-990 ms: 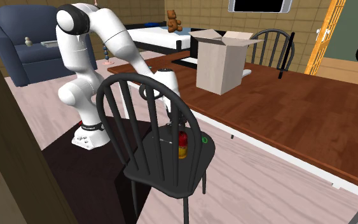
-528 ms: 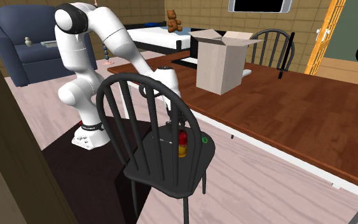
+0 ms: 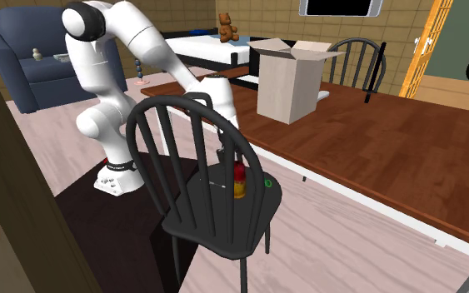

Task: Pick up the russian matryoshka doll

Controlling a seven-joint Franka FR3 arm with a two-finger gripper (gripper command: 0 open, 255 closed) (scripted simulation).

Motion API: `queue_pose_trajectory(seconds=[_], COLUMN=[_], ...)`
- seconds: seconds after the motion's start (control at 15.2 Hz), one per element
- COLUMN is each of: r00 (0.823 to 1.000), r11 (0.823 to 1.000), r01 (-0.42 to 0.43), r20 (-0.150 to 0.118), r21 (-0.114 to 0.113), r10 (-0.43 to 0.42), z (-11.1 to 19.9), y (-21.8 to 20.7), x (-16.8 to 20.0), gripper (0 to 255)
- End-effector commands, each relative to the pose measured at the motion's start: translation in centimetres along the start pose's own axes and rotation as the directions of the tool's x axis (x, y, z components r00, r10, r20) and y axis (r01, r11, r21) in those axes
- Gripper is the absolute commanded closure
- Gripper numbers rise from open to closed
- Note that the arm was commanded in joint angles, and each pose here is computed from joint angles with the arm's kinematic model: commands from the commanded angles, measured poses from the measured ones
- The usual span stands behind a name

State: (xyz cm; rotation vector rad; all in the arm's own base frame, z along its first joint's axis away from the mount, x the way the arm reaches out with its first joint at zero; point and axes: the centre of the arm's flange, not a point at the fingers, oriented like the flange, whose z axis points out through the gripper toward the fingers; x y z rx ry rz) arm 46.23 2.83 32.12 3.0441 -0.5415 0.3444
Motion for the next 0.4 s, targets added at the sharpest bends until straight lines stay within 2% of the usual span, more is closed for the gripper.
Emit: queue_pose_trajectory(seconds=[0.0, 0.33], r00=[1.0, 1.0], r11=[1.0, 1.0], r01=[0.0, 0.0], r20=[0.0, 0.0], r21=[0.0, 0.0], r10=[0.0, 0.0], z=[-1.0, -2.6], y=[0.0, 0.0], x=[0.2, 0.6], gripper=[255, 255])
